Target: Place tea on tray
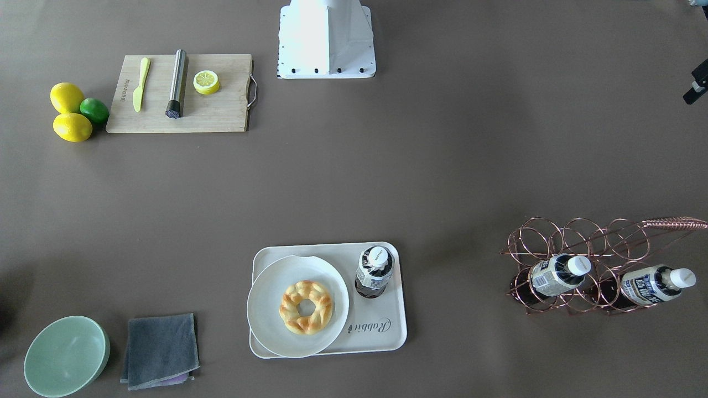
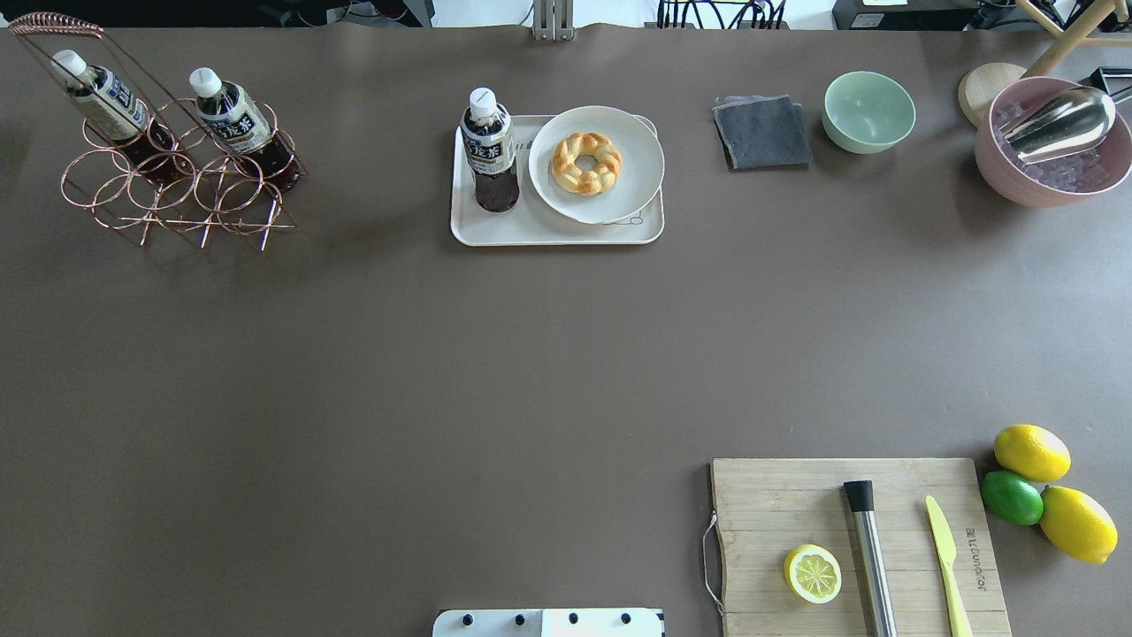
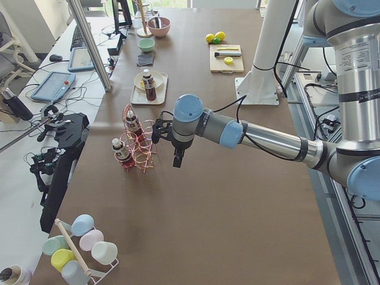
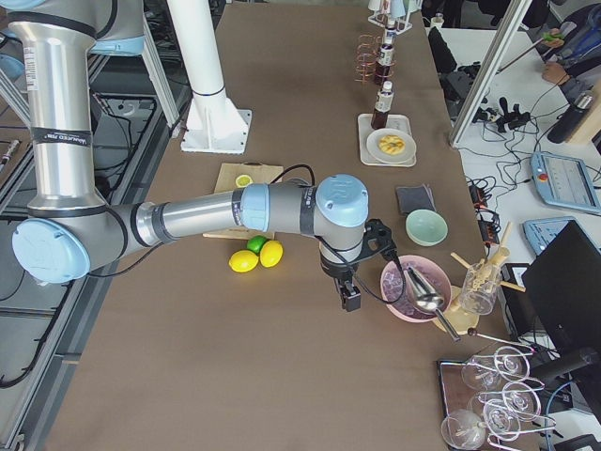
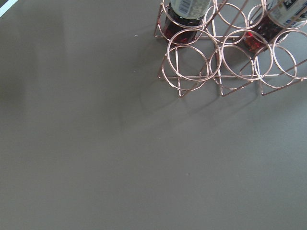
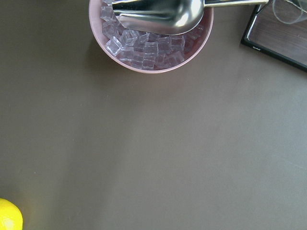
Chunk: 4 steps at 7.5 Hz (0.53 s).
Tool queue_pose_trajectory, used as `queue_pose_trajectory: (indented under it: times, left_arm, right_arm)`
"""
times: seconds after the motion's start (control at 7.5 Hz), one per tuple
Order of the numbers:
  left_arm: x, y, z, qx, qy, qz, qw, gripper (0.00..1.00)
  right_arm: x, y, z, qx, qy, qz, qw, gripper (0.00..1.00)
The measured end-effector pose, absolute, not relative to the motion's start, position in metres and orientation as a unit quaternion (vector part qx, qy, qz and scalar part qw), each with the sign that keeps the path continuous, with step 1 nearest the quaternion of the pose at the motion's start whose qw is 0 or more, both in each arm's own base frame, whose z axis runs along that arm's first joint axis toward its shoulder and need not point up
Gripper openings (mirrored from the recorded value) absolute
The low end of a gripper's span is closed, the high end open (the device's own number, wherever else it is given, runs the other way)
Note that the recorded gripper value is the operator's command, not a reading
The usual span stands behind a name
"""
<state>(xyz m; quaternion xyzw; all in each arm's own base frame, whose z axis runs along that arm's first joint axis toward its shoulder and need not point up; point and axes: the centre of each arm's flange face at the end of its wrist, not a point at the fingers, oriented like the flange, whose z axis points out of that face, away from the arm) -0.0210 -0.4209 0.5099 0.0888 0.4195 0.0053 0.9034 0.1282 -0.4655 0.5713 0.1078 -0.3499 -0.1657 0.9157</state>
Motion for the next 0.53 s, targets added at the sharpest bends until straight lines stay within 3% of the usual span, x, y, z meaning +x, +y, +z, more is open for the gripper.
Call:
queue_pose_trajectory:
  times: [0.53]
  left_arm:
    - [-0.066, -0.412, 0.546, 0.079, 0.348, 0.001, 0.934, 0.97]
  right_arm:
    - [0.128, -0.47, 0.564, 0.108, -0.349, -0.154, 0.918, 1.0]
